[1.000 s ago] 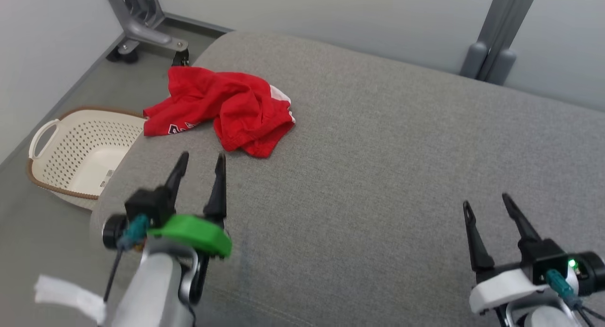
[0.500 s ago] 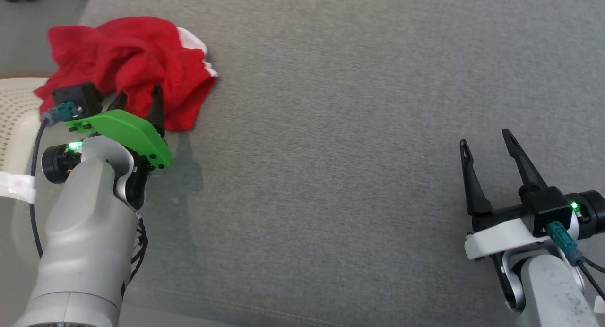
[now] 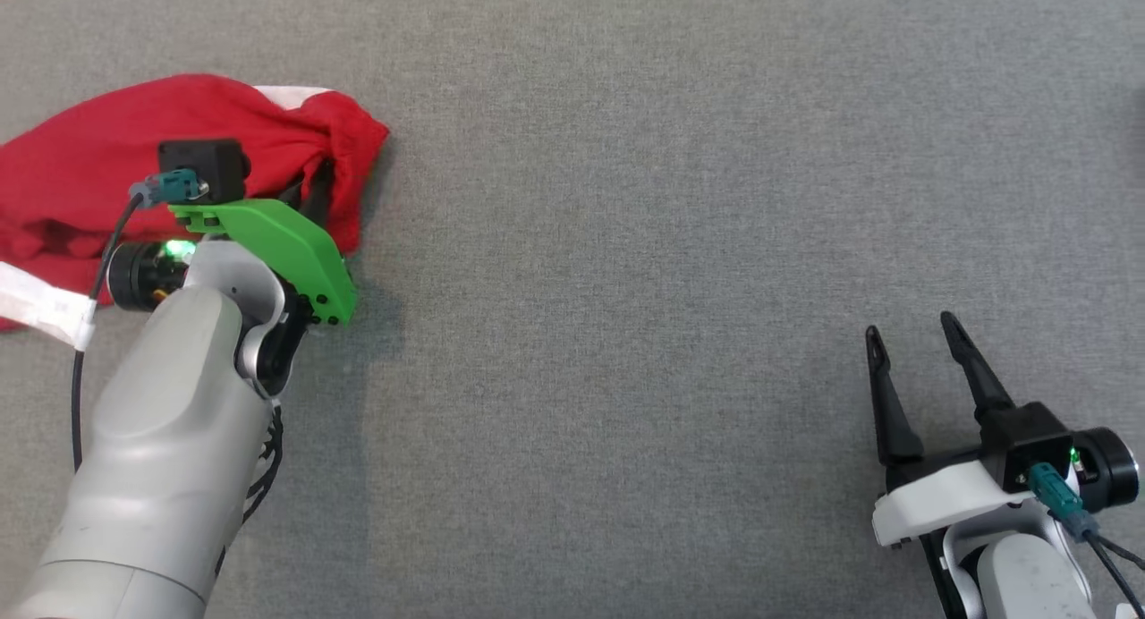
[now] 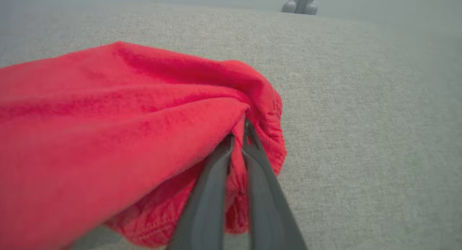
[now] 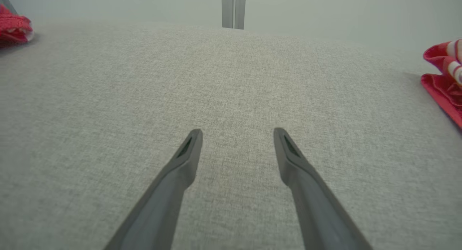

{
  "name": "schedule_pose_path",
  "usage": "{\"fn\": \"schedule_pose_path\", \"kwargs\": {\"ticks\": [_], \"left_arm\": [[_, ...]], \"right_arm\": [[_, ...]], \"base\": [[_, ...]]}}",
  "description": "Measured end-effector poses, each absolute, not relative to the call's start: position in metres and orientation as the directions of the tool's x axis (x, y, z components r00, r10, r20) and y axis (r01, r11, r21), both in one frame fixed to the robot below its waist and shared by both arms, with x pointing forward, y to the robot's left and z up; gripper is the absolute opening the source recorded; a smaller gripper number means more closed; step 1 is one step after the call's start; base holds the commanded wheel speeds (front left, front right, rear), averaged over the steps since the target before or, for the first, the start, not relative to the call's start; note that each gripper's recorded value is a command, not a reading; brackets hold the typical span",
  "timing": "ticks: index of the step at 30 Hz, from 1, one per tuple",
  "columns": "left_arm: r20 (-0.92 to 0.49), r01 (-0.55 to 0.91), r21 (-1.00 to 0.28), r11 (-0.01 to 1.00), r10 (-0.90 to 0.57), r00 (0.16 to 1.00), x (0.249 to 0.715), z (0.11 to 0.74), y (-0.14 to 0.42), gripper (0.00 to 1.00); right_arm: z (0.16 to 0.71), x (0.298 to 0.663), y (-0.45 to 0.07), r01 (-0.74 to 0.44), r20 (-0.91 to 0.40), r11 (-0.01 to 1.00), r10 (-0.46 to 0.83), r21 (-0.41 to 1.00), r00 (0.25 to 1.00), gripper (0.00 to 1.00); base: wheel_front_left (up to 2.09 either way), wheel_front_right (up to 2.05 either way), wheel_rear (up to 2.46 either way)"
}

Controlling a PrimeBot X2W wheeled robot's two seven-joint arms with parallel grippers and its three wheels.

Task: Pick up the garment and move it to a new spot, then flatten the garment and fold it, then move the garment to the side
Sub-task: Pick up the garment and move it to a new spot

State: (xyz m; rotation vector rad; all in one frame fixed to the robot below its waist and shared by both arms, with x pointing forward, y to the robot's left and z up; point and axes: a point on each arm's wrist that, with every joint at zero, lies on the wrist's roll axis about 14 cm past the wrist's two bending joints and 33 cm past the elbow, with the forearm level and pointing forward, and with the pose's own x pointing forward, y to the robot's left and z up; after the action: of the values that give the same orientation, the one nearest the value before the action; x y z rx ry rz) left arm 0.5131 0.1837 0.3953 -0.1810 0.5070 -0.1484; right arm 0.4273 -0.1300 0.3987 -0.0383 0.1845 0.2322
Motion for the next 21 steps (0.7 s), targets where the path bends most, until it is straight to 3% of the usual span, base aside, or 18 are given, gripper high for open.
{"fn": "schedule_pose_path", "kwargs": {"ticks": [5,10,13,21], "left_arm": [[-0.265,0.279,-0.257,0.925,-0.345,0.901,0.524,0.48,0.137,0.0],[-0.118,0.45,-0.295,0.843,-0.499,0.858,0.497,0.554,0.098,0.0],[-0.031,0.569,-0.354,0.742,-0.618,0.786,0.466,0.595,0.065,0.0],[0.17,0.796,-0.496,0.347,-0.86,0.481,0.369,0.676,-0.023,0.0]], "right_arm": [[0.414,0.413,-0.132,-0.221,-0.163,0.975,0.218,-0.004,0.962,1.0],[0.433,0.403,-0.131,-0.214,-0.117,0.976,0.216,0.033,0.969,1.0],[0.441,0.393,-0.131,-0.208,-0.1,0.977,0.212,0.052,0.972,1.0],[0.453,0.372,-0.152,-0.138,-0.076,0.987,0.144,0.086,0.987,1.0]], "base": [[0.0,0.0,0.0],[0.0,0.0,0.0],[0.0,0.0,0.0],[0.0,0.0,0.0]]}}
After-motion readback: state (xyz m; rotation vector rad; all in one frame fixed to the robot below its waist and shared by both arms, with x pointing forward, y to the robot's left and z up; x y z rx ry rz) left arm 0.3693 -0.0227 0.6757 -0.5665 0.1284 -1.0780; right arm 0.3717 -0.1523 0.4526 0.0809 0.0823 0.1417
